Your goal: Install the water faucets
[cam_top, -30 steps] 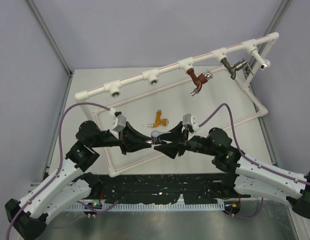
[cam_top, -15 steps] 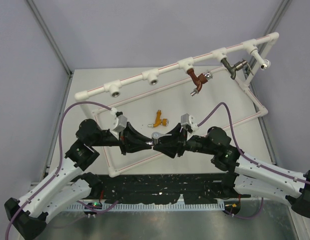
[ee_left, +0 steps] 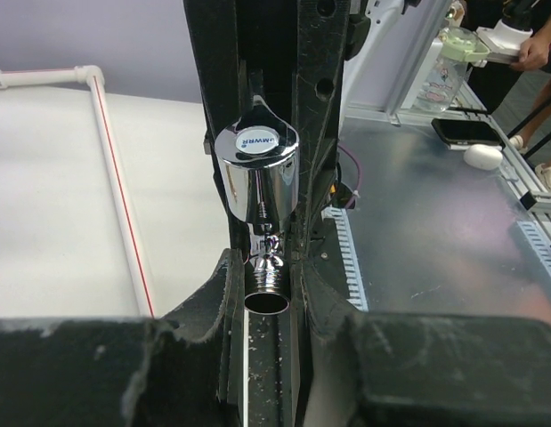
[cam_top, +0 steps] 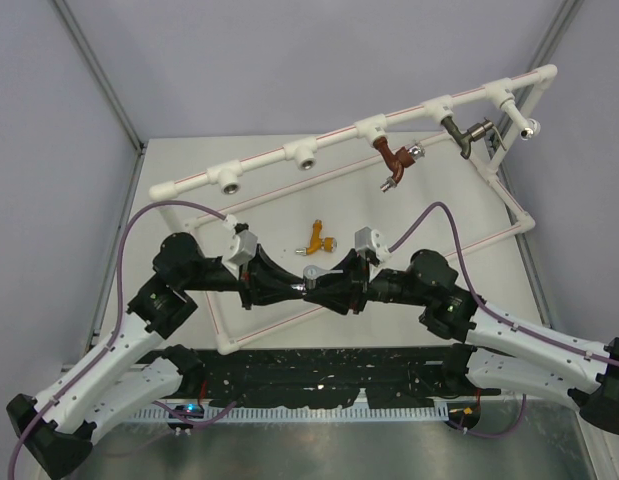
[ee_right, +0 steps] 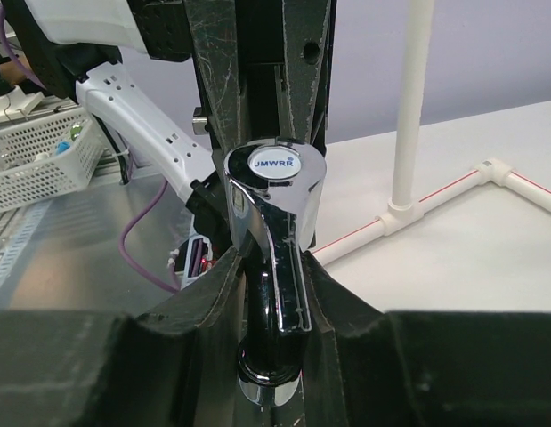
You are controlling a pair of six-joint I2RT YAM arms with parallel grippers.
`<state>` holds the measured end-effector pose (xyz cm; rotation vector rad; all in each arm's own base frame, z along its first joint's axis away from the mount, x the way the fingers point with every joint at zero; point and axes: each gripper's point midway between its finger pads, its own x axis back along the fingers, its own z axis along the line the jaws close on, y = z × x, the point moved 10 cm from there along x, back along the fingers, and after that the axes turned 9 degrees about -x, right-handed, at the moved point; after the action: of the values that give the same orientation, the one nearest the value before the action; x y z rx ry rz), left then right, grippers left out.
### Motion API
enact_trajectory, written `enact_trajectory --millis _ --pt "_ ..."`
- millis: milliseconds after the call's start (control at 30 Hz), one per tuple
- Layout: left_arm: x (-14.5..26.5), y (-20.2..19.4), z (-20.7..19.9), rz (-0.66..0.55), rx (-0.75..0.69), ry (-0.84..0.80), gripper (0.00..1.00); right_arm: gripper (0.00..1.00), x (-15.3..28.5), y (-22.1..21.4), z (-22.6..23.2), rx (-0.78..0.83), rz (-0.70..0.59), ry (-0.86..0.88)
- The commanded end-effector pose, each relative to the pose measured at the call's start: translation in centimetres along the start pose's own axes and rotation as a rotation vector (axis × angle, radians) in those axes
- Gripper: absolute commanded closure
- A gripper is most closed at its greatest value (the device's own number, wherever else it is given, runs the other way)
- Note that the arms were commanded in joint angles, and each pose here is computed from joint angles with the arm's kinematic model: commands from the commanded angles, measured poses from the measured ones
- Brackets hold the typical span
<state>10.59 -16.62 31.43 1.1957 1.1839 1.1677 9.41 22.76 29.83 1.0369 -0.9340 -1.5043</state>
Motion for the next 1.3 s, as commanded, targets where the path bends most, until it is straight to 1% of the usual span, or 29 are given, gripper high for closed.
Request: enact_trajectory --millis 0,33,133,233,333,400,533,633,667,700,767,867,933,1000,1133,1200,1267 --pt "0.2 1.4 0.0 -0.005 -0.082 0.028 1.00 0.87 -0.5 2.3 0.6 0.060 -0.053 0.020" --pt "0.3 1.4 0.0 0.005 -0.086 0.045 0.96 0.94 -0.4 2.1 0.5 0.063 -0.048 0.011" --pt "1.0 1.5 0.2 0.044 -0.120 0.147 0.61 0.95 0.0 2.1 0.0 0.092 -0.041 -0.058" --pt "2.1 2.0 0.4 0.086 -0.141 0.290 0.34 0.95 0.6 2.1 -0.7 0.123 -0.047 -0.162" --pt "3.5 2.6 0.6 0.123 -0.148 0.471 0.17 0.95 1.5 2.4 -1.0 0.179 -0.052 -0.241" --pt "4.7 3.2 0.5 0.142 -0.149 0.606 0.11 0.95 2.0 2.6 -1.3 0.205 -0.055 -0.295" --pt "7.7 4.1 0.3 0.200 -0.141 0.909 0.06 0.95 2.8 3.5 -1.8 0.287 -0.061 -0.396" --pt "10.9 3.8 0.0 0.268 -0.103 1.242 0.05 0.95 3.2 4.0 -2.2 0.332 -0.072 -0.462" --pt "11.8 3.5 -0.2 0.287 -0.093 1.330 0.05 0.95 3.2 4.0 -2.3 0.347 -0.070 -0.466" --pt "12.6 3.1 -0.4 0.294 -0.085 1.419 0.05 0.95 3.4 4.2 -2.6 0.355 -0.082 -0.520" --pt "14.0 2.2 -0.9 0.295 -0.065 1.571 0.03 0.95 3.5 4.3 -3.0 0.375 -0.093 -0.553" --pt "15.3 0.9 -1.2 0.278 -0.048 1.741 0.01 0.95 3.4 4.5 -3.4 0.401 -0.088 -0.598" --pt "15.6 0.1 -0.6 0.286 -0.063 1.840 0.00 0.95 3.3 4.7 -3.6 0.419 -0.069 -0.613" --pt "15.6 -0.2 0.1 0.297 -0.059 1.905 0.00 0.95 3.2 4.8 -3.9 0.436 -0.068 -0.624" --pt "15.9 0.1 1.9 0.233 -0.031 1.965 0.00 0.95 3.2 4.6 -4.1 0.466 -0.129 -0.630" --pt "15.8 0.3 3.2 0.183 -0.013 1.943 0.01 0.95 3.4 4.4 -4.3 0.486 -0.155 -0.634" --pt "15.8 0.5 4.2 0.154 0.005 1.928 0.03 0.95 3.5 4.9 -4.3 0.510 -0.145 -0.650"
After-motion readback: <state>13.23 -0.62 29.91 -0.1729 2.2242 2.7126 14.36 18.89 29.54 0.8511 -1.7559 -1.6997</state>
